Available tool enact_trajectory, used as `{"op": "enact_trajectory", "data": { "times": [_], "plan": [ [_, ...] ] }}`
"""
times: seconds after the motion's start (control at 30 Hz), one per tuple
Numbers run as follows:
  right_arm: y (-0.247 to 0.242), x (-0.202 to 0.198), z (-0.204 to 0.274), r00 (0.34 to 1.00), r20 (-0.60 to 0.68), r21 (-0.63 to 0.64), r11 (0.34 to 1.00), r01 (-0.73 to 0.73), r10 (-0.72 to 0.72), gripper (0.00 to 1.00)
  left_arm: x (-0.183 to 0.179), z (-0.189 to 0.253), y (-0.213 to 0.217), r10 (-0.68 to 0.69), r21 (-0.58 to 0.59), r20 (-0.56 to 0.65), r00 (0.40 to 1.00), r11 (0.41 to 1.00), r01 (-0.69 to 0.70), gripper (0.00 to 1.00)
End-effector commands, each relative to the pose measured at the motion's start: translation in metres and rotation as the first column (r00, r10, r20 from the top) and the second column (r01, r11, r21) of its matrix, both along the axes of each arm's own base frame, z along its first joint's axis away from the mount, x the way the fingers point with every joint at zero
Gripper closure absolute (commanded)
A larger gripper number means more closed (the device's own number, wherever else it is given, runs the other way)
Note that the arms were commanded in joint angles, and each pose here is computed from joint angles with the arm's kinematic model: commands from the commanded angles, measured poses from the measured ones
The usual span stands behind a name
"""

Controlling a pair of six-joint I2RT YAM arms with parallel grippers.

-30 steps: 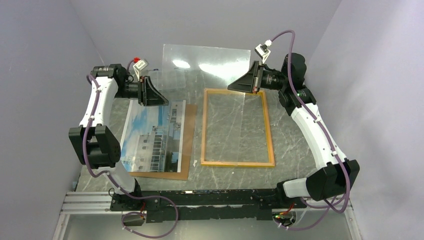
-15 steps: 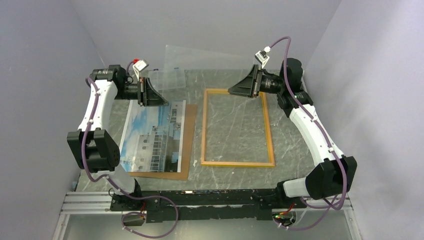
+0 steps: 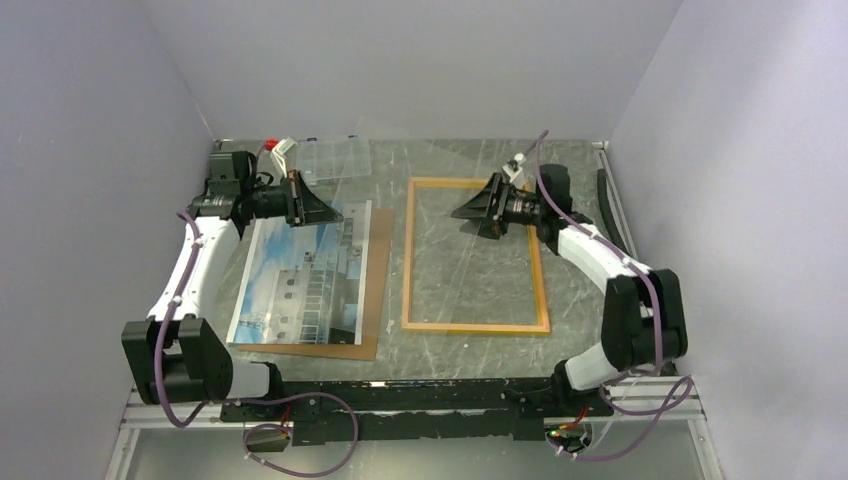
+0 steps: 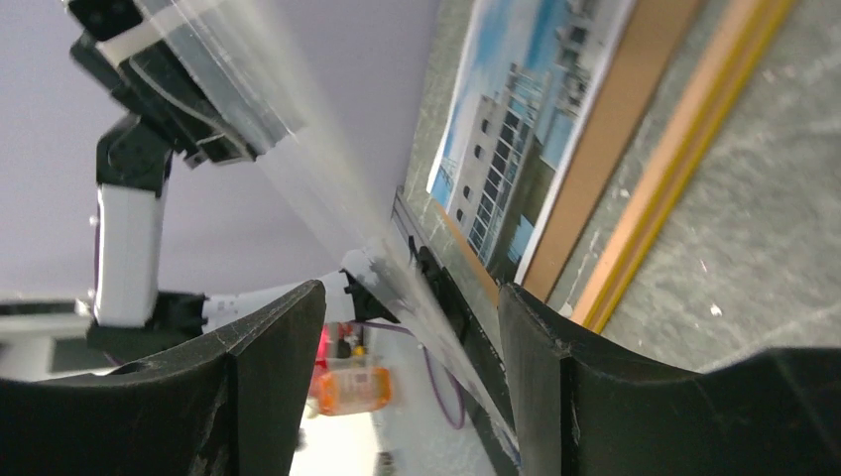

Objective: Put the photo into the frame

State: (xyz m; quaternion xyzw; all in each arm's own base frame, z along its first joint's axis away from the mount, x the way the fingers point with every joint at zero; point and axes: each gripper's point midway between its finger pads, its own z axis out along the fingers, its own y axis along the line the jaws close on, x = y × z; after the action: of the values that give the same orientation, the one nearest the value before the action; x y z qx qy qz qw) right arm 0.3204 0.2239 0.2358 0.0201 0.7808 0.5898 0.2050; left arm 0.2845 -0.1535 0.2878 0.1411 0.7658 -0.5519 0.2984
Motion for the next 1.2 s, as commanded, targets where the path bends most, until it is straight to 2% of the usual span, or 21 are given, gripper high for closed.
{"op": "enact_trajectory", "data": {
  "times": [0.0, 0.17, 0.27, 0.57, 0.93, 1.17],
  "plan": [
    [-0.002, 0.018, -0.035, 0.993, -0.093, 0.022, 0.997, 0.073, -0.070, 0.32, 0.029, -0.036, 0.007, 0.153, 0.065, -0.111, 0.982, 0.987, -0.147, 0.97],
    [0.000, 0.025, -0.064, 0.980, -0.174, 0.038, 0.994, 0.100, -0.092, 0.28, 0.042, -0.063, 0.011, 0.245, 0.099, -0.193, 0.950, 0.968, -0.230, 0.97],
    [0.001, 0.027, -0.083, 0.969, -0.223, 0.046, 0.992, 0.117, -0.104, 0.26, 0.045, -0.089, 0.015, 0.320, 0.159, -0.230, 0.919, 0.944, -0.289, 0.97],
    [0.001, 0.021, -0.160, 0.919, -0.372, -0.011, 0.991, 0.134, -0.128, 0.24, 0.046, -0.131, 0.021, 0.400, 0.262, -0.296, 0.867, 0.907, -0.329, 0.97],
    [0.004, 0.002, -0.204, 0.899, -0.422, -0.119, 0.990, 0.070, -0.114, 0.24, 0.039, -0.157, 0.033, 0.452, 0.368, -0.278, 0.848, 0.865, -0.340, 0.97],
    [0.015, -0.024, -0.210, 0.911, -0.403, -0.268, 0.963, -0.029, -0.084, 0.23, 0.036, -0.166, 0.036, 0.465, 0.391, -0.291, 0.836, 0.855, -0.340, 0.97]
  ]
}}
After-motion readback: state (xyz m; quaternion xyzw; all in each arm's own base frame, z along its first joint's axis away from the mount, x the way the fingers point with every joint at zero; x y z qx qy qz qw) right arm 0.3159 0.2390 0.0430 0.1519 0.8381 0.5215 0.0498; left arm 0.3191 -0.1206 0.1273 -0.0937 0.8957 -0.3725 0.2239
